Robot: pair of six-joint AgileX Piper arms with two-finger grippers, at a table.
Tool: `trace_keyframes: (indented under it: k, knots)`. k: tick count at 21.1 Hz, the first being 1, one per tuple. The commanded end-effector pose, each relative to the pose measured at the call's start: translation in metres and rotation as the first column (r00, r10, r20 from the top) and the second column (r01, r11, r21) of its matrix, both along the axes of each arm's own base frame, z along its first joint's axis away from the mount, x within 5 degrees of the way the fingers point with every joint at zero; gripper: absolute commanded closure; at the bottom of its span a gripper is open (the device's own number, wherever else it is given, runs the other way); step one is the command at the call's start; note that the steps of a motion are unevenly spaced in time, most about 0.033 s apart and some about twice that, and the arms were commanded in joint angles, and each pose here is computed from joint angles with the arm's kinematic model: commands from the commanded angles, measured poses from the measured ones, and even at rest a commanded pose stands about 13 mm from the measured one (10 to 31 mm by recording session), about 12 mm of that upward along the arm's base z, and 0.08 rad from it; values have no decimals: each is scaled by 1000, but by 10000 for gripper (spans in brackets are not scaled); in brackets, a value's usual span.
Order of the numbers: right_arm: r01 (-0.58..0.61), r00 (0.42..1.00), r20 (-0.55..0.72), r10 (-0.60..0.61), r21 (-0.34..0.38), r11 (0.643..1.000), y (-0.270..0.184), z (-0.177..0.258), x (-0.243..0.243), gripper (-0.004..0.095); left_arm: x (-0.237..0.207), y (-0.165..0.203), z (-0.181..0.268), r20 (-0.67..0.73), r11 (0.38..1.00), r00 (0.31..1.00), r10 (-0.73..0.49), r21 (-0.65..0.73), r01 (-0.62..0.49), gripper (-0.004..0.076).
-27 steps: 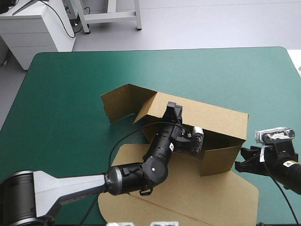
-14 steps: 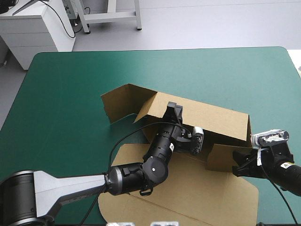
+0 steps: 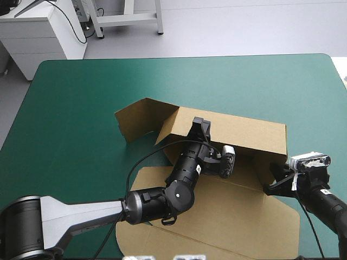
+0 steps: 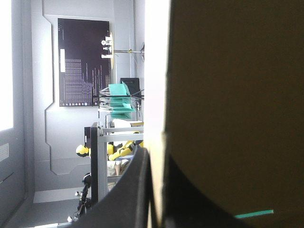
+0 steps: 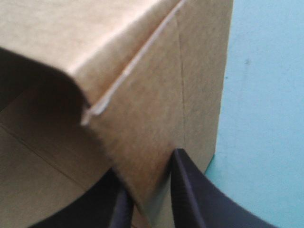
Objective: Fold the box
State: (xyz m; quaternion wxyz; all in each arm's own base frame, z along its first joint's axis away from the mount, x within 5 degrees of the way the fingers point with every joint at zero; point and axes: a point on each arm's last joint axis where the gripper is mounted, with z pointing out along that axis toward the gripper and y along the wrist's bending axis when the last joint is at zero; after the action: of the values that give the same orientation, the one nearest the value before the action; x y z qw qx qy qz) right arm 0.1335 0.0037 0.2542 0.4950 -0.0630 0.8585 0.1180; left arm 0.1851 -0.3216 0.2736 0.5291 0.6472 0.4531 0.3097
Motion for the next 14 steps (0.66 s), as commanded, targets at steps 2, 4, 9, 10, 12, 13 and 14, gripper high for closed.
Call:
trace_keyframes:
  k: [2,4,9,10,12,13,14]
  knots:
    - [48,994,101,-45,-24,999,-5,14,7,906,-4,-1,17,9,998,1000,-26,-63,27,732]
    - [74,991,120,-67,-55,996,-9,15,8,906,-4,-1,17,8,998,1000,-28,-63,28,732]
    - [77,988,138,-65,-81,994,-10,16,9,906,-3,0,18,17,998,1000,-10,-63,12,732]
    - [76,988,140,-63,-88,993,-10,16,9,906,-3,1,18,25,998,1000,4,-63,-2,732]
    - [70,988,143,-55,-102,992,-10,16,9,907,-2,3,19,32,998,999,18,-64,-16,730]
    - [70,988,143,-55,-102,992,-10,16,9,907,-2,3,19,32,998,999,18,-64,-16,724]
    - [72,988,144,-57,-99,992,-10,17,9,907,-2,3,19,35,998,999,23,-64,-20,715]
